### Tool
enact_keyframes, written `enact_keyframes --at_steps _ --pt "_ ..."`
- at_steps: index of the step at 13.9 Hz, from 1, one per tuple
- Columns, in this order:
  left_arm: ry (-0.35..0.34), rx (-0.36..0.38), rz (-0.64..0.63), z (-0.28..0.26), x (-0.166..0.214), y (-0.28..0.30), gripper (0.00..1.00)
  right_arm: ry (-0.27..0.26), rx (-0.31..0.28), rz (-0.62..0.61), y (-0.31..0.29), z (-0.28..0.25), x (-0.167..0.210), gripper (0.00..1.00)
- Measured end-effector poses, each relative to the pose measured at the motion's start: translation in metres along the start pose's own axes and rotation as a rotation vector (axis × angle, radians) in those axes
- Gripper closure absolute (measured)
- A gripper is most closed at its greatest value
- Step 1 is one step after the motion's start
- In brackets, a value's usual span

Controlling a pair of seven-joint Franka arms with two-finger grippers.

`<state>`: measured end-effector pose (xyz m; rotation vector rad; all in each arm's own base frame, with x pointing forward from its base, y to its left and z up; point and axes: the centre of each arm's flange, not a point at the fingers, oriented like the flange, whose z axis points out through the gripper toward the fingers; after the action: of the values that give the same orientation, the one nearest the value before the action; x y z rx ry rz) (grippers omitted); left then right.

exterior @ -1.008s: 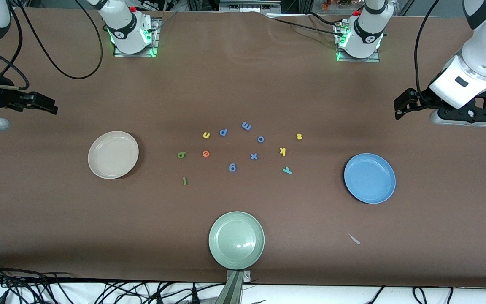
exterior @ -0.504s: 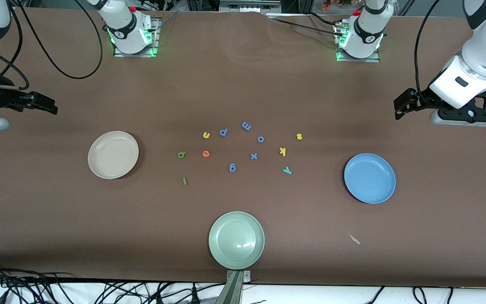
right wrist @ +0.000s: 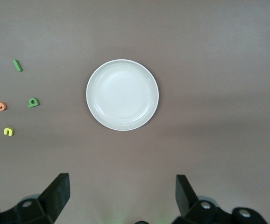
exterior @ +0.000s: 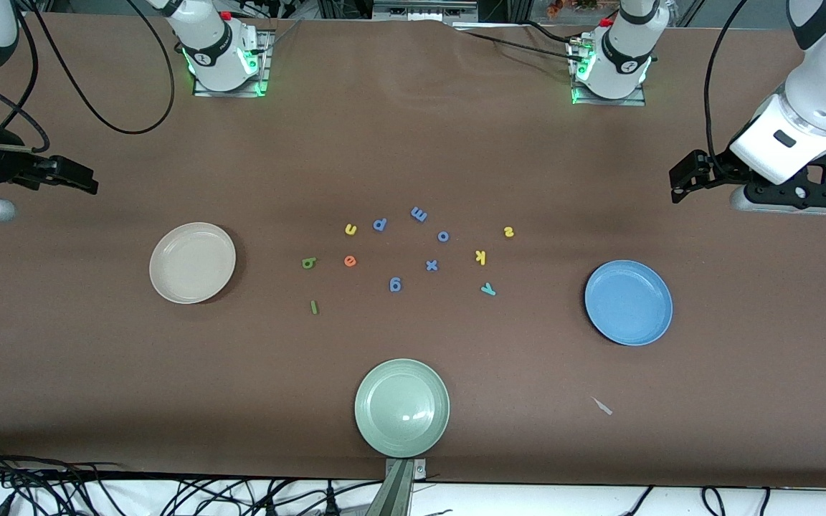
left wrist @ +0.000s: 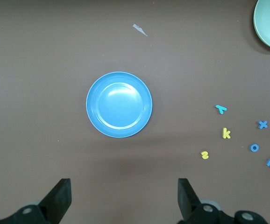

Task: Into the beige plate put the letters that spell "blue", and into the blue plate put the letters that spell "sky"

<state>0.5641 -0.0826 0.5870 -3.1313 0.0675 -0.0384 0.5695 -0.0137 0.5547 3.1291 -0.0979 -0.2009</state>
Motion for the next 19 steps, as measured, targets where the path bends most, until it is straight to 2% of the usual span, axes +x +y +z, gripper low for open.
enact_keyframes --at_steps 19 --pt "-0.010 0.000 0.003 0.0041 0.0011 0.0012 0.00 0.000 0.002 0.000 -0.0004 0.0000 0.0000 0.00"
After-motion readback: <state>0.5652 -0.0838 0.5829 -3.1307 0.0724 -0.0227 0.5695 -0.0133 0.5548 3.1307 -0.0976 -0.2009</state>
